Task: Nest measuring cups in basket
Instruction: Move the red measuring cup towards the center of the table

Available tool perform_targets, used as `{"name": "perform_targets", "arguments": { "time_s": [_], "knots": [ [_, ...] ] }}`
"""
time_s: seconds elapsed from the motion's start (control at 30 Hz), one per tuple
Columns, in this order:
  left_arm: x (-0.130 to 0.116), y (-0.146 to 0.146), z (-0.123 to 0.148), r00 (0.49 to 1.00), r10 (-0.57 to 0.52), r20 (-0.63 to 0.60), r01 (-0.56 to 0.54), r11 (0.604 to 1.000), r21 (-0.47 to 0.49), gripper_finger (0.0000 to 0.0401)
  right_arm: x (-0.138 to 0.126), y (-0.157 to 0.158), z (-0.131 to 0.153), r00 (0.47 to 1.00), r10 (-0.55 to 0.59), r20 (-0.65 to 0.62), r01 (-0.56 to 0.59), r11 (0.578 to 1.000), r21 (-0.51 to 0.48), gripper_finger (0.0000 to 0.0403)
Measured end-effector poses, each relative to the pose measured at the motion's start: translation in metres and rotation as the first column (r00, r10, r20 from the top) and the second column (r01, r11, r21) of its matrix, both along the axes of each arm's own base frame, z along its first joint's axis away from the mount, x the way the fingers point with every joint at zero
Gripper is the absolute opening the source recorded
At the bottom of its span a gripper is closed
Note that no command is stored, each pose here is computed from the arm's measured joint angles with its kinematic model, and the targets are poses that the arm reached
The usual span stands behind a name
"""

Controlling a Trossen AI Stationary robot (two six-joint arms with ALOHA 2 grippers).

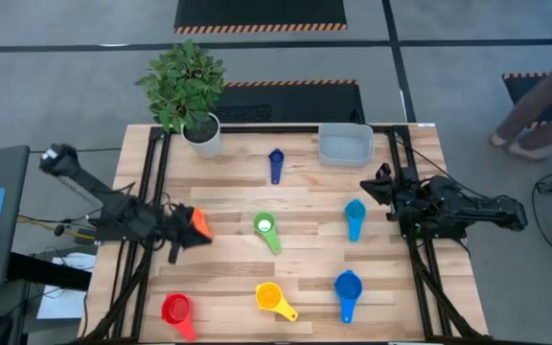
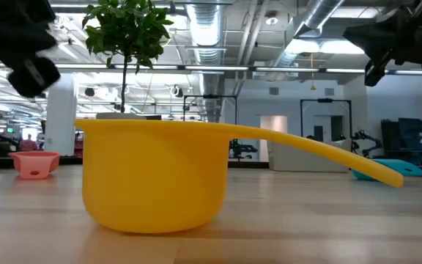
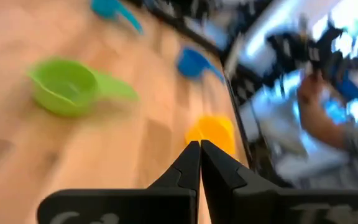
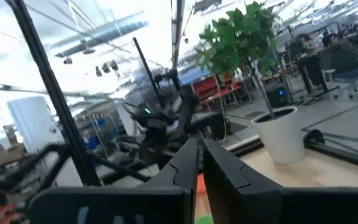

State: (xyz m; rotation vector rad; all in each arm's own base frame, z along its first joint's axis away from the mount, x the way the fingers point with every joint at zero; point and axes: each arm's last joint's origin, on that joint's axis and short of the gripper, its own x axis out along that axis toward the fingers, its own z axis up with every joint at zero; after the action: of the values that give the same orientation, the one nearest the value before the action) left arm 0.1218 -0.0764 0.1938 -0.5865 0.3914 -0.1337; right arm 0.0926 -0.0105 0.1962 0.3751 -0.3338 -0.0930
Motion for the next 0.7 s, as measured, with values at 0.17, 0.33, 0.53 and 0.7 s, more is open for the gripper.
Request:
{"name": "perform_targets", "arguments": {
  "time_s": [0.17, 0.33, 0.53, 0.7],
  "knots": [
    [0.008, -0.037, 0.018, 0.935, -0.123, -0.333, 0.14, 0.99, 0.028, 0.0, 0.001, 0.001, -0.002, 1.0, 0.01, -0.025, -0.01, 1.0, -0.001, 0.0059],
    [0.017, -0.071, 0.02, 0.805, -0.082, -0.587, 0.138, 0.989, 0.052, 0.002, 0.002, 0.005, -0.003, 0.997, 0.063, -0.035, -0.062, 0.998, 0.017, 0.0094],
    [0.026, -0.104, 0.006, 0.585, -0.112, -0.803, 0.185, 0.983, -0.002, 0.0081, 0.01, 0.008, -0.009, 0.993, 0.031, -0.113, -0.024, 0.998, 0.062, 0.0157],
    [0.032, -0.121, -0.002, 0.492, -0.165, -0.855, 0.25, 0.967, -0.043, 0.0126, 0.016, 0.008, -0.011, 0.99, 0.019, -0.138, -0.011, 0.998, 0.065, 0.02]
  ]
}}
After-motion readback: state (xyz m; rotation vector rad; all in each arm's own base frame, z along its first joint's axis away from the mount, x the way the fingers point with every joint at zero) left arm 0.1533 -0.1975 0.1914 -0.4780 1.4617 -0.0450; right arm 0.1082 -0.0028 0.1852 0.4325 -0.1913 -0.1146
